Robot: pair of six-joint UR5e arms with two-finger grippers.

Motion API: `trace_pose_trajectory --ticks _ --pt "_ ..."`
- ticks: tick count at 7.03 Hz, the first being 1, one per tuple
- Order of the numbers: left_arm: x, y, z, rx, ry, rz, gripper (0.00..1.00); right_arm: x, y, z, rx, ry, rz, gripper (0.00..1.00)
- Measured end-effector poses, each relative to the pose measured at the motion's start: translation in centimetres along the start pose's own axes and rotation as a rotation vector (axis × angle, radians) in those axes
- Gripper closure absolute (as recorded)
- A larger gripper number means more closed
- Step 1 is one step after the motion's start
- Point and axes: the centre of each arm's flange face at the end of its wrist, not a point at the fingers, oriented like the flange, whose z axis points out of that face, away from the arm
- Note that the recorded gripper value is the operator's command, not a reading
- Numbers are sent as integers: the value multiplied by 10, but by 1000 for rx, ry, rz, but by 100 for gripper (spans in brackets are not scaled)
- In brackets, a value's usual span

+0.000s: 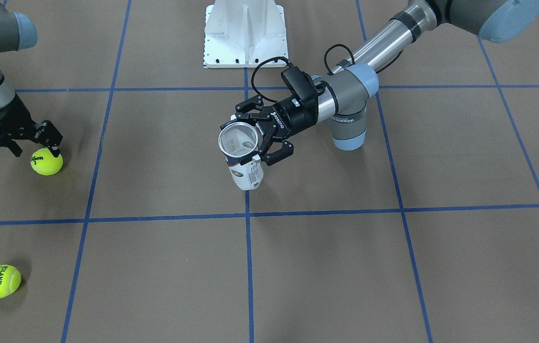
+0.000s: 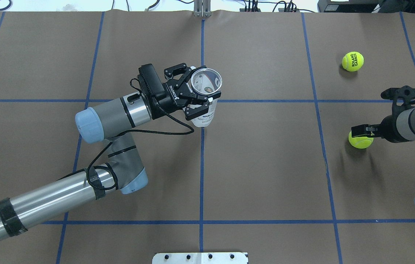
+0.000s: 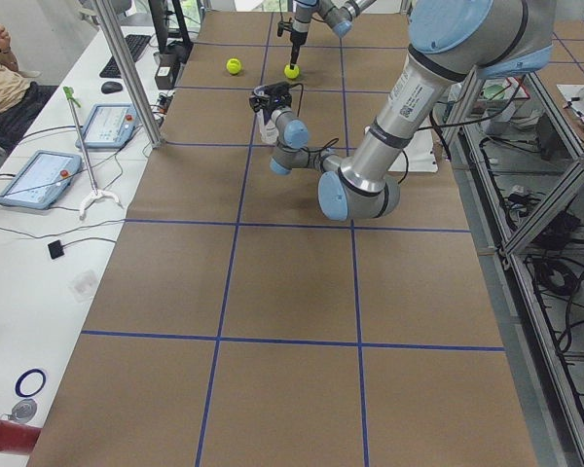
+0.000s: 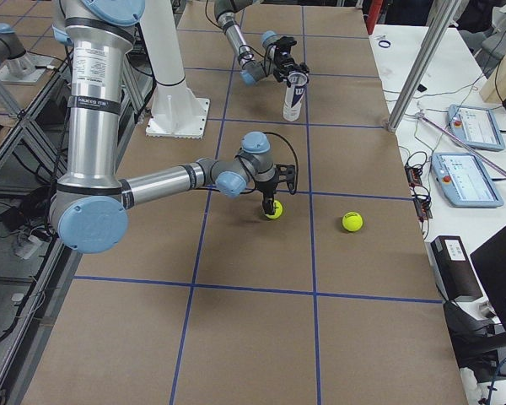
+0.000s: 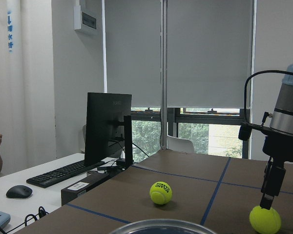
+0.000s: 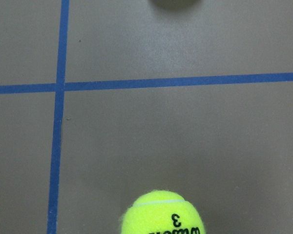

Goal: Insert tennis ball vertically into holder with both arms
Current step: 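Hold the can with the left gripper while the right gripper reaches a yellow ball, then grasp the yellow ball with the right gripper and carry it over the can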

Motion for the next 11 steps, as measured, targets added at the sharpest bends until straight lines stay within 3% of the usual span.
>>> trace_pose_trajectory --ticks 2,3,4,5,6,8,11 --pt "0 1 0 -1 0 1 16 0 7 15 0 30 -13 2" --pt "0 1 -1 -2 0 1 16 -1 10 19 2 39 -21 19" --pt "0 1 -1 -2 1 1 15 -4 13 22 4 43 -28 59" --pt "0 2 -1 -2 1 1 15 -6 14 24 6 45 -33 86" --pt "1 2 0 -4 2 0 15 -6 15 25 5 46 -36 93" --pt "4 6 -2 -9 4 -3 15 -13 13 23 6 35 -41 94" --pt "9 12 -2 -16 15 -9 15 -55 -8 7 30 -45 -53 94"
